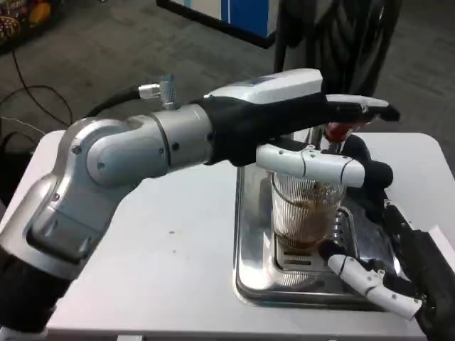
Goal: Grasp the cup under the faucet to collect the drink, then remove the cup.
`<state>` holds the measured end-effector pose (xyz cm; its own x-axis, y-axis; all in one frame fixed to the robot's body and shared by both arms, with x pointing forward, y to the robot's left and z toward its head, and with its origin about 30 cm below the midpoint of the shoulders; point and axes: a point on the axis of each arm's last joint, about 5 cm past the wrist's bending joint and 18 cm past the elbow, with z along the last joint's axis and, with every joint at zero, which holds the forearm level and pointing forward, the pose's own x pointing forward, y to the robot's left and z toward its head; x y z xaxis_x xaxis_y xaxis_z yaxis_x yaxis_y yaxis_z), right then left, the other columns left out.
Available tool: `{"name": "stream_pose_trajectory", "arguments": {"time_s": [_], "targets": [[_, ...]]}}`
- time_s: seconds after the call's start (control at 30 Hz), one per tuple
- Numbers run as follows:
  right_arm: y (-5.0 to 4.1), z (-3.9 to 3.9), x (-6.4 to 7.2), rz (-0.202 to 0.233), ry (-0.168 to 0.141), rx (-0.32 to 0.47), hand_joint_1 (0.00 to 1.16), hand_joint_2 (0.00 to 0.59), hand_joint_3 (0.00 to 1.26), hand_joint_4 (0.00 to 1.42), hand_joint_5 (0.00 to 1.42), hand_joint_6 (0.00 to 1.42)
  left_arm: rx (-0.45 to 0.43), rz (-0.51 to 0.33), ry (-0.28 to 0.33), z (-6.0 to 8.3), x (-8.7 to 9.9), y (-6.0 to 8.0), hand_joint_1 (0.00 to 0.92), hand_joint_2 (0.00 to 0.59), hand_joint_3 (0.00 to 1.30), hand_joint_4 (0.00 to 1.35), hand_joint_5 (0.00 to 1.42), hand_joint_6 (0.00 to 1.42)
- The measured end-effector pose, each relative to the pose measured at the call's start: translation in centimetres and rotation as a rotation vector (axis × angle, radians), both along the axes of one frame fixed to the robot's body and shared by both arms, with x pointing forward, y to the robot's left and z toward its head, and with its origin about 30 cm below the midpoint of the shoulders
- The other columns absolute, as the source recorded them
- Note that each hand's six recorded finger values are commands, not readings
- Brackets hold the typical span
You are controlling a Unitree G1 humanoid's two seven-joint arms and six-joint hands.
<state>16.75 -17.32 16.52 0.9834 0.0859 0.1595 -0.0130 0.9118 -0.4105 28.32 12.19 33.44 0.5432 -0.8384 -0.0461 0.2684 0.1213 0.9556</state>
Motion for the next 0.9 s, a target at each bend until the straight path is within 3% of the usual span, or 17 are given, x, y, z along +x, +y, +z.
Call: {"name": "stream_pose_trajectory", "arguments": {"time_s": [0.3,0.6,0.77,0.9], "targets": [[1.26,-0.70,1.1,-0.032,-0.014,0.057,0.63,0.233,0.00,0.02,0.06,0.00,0.004,0.002,-0.003,0.1,-0.1,0.1,0.000,0.077,0.13,0.04,0.14,0.17],[1.53,-1.20,1.9,-0.049,-0.009,0.067,0.62,0.230,0.00,0.02,0.05,0.00,0.009,0.001,-0.006,0.1,-0.1,0.1,0.000,0.075,0.13,0.04,0.14,0.17],[1.89,-1.17,2.3,-0.056,-0.029,0.077,0.62,0.230,0.00,0.02,0.05,0.00,0.011,0.001,-0.010,0.2,-0.2,0.2,0.000,0.071,0.13,0.04,0.14,0.17],[2.19,-1.41,2.6,-0.061,-0.019,0.086,0.62,0.230,0.00,0.02,0.05,0.00,0.012,0.002,-0.010,0.2,-0.2,0.2,0.000,0.070,0.13,0.04,0.14,0.17]]}}
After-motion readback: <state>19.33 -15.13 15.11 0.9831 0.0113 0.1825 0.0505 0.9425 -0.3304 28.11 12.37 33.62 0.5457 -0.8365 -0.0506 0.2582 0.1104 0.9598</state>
